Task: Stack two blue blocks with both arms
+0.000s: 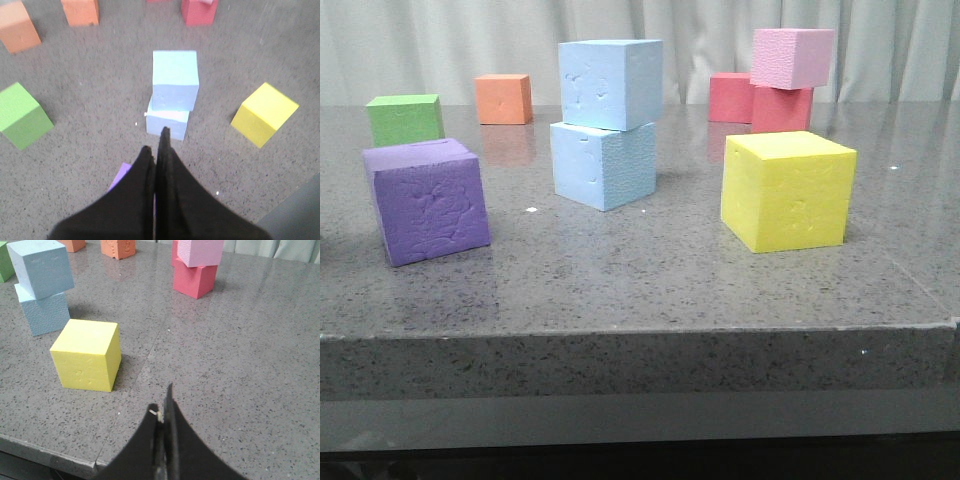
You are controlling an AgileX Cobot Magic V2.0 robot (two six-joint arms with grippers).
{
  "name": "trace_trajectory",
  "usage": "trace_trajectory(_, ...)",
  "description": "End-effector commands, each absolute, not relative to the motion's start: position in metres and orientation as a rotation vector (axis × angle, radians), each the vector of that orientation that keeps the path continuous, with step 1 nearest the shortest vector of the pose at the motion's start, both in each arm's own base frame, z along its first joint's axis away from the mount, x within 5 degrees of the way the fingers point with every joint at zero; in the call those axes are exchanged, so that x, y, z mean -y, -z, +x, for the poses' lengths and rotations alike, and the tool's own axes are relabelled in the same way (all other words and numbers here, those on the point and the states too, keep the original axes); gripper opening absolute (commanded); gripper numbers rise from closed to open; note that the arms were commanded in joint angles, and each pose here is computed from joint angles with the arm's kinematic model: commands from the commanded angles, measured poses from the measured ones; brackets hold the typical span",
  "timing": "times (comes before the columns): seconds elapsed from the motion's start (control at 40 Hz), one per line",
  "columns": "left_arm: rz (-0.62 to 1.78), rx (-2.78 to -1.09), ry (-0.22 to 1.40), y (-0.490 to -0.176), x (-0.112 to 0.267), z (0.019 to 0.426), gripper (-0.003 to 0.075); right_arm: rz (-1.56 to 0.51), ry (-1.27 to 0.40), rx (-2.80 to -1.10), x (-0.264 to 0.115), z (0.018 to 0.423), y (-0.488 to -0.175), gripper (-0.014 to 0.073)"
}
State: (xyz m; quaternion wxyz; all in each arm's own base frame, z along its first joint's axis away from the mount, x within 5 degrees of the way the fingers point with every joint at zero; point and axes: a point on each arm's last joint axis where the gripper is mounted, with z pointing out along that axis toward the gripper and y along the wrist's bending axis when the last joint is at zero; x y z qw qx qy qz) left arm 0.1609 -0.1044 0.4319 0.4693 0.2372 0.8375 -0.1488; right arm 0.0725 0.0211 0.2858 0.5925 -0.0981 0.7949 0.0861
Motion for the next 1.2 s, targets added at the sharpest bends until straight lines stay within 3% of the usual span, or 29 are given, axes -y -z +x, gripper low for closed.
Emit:
trace_trajectory(0.0, 0.528, -1.855, 0.416, -0.441, 0.092, 0.14, -0.002, -0.197, -0.195, -1.756, -0.02, 0.074, -0.3, -0.0068)
trace_trajectory(0.68, 0.422, -1.508, 0.495, -0.355, 0.022, 0.033, -0.002, -0.197, -0.195, -1.756, -0.02, 0.074, -0.3, -0.0068)
trace_trajectory(1.18, 0.405, -1.442, 0.506, -0.352, 0.013, 0.018, -0.002, -0.198, -0.195, -1.759, -0.02, 0.074, -0.3, -0.0068)
